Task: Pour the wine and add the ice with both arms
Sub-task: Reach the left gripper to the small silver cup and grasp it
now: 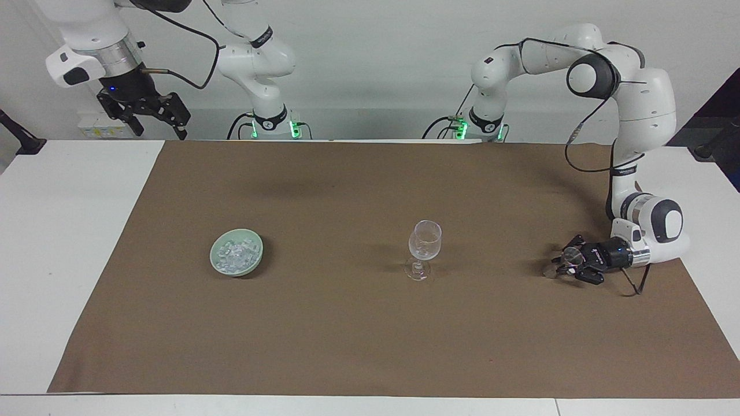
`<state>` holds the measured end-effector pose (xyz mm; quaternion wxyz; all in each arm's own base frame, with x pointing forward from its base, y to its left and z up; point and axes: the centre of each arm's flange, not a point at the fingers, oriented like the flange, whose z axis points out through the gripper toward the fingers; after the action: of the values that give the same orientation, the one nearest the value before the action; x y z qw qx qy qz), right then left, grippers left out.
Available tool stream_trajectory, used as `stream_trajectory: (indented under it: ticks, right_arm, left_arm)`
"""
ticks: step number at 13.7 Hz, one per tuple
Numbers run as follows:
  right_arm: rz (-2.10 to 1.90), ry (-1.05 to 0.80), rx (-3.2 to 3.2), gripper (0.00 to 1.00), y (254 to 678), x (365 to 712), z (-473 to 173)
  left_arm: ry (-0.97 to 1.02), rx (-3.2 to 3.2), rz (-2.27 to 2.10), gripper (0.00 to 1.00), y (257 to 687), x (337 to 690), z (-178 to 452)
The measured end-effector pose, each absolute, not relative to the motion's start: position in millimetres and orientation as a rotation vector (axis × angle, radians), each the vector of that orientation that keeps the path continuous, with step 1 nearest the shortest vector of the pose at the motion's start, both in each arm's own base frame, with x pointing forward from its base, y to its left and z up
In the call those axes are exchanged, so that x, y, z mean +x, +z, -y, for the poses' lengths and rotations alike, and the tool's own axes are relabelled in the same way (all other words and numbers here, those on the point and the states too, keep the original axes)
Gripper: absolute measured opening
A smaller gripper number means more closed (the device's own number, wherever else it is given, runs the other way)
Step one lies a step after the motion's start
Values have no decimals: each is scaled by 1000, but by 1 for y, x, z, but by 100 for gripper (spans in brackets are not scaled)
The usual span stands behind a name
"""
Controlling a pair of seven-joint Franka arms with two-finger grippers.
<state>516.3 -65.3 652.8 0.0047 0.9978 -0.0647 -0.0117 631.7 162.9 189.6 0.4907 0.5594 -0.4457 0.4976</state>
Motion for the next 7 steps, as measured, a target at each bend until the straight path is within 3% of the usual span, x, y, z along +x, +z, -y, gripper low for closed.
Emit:
stream_trajectory:
  ticks: [4,7]
  right_arm:
    - [203,-37,3125,100,653,516,65]
    - [203,-37,3125,100,653,516,65]
  left_arm:
    - [1222,1320,1091,22,199,638,-151]
    - [1257,1246,1141,22,233,655,-126]
